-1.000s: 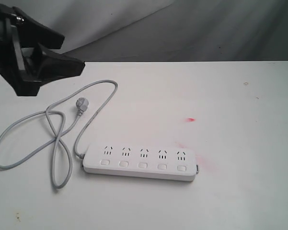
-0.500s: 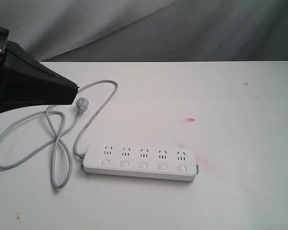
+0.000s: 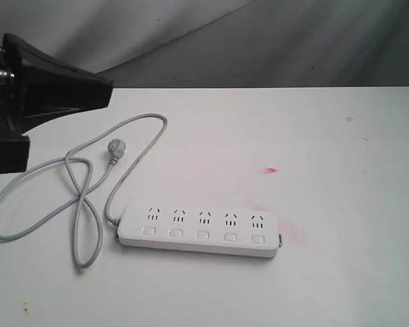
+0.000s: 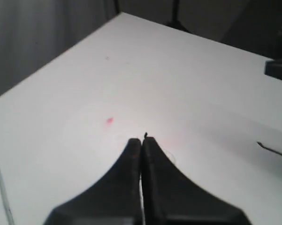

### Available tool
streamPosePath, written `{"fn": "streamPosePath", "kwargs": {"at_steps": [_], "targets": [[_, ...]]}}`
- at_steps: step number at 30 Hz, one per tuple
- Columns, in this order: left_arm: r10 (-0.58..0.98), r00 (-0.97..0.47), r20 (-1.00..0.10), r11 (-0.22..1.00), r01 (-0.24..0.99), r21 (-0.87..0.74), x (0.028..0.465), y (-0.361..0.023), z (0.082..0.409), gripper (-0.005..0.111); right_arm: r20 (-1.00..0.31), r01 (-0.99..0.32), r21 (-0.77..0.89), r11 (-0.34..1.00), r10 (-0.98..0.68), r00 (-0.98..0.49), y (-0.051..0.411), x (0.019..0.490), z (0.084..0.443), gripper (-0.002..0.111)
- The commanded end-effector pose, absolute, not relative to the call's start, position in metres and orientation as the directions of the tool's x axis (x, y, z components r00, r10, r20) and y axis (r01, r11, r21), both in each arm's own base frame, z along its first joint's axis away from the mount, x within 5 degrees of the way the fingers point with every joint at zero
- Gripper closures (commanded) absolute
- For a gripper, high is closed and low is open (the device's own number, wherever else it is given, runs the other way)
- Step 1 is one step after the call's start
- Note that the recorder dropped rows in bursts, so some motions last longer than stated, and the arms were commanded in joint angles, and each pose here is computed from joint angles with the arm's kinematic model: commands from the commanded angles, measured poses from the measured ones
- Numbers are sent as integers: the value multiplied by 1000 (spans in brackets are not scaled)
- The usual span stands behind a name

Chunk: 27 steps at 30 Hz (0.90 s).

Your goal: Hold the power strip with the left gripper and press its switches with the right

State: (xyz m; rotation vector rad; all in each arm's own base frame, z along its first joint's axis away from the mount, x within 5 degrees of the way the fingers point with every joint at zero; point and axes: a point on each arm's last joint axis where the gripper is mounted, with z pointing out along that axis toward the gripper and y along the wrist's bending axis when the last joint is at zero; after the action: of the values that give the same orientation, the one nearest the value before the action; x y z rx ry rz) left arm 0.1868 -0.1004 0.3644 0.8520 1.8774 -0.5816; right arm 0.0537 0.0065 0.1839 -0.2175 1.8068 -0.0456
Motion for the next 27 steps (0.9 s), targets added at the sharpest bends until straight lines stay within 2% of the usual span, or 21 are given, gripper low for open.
{"fn": "streamPosePath", "kwargs": {"at_steps": [1,10,14,20,27], "targets": [[172,-249,-953,775,631,-25,164,-89,350,107,-958,-115,-157,981,-179,-225,6,54,183,108],[53,-64,-997,915,404,23,94,-40,289,107,-958,-115,-155,981,-178,-226,6,54,183,108],[30,-10,-1000,926,376,24,75,-31,267,107,-958,-115,-155,981,-178,-226,6,54,183,108],[-57,-24,-998,927,369,-62,66,-27,248,107,-958,-115,-155,981,-178,-226,6,54,183,108],[-7,-34,-999,949,314,-17,69,-23,225,107,-958,-115,-155,981,-178,-226,6,54,183,108]]}}
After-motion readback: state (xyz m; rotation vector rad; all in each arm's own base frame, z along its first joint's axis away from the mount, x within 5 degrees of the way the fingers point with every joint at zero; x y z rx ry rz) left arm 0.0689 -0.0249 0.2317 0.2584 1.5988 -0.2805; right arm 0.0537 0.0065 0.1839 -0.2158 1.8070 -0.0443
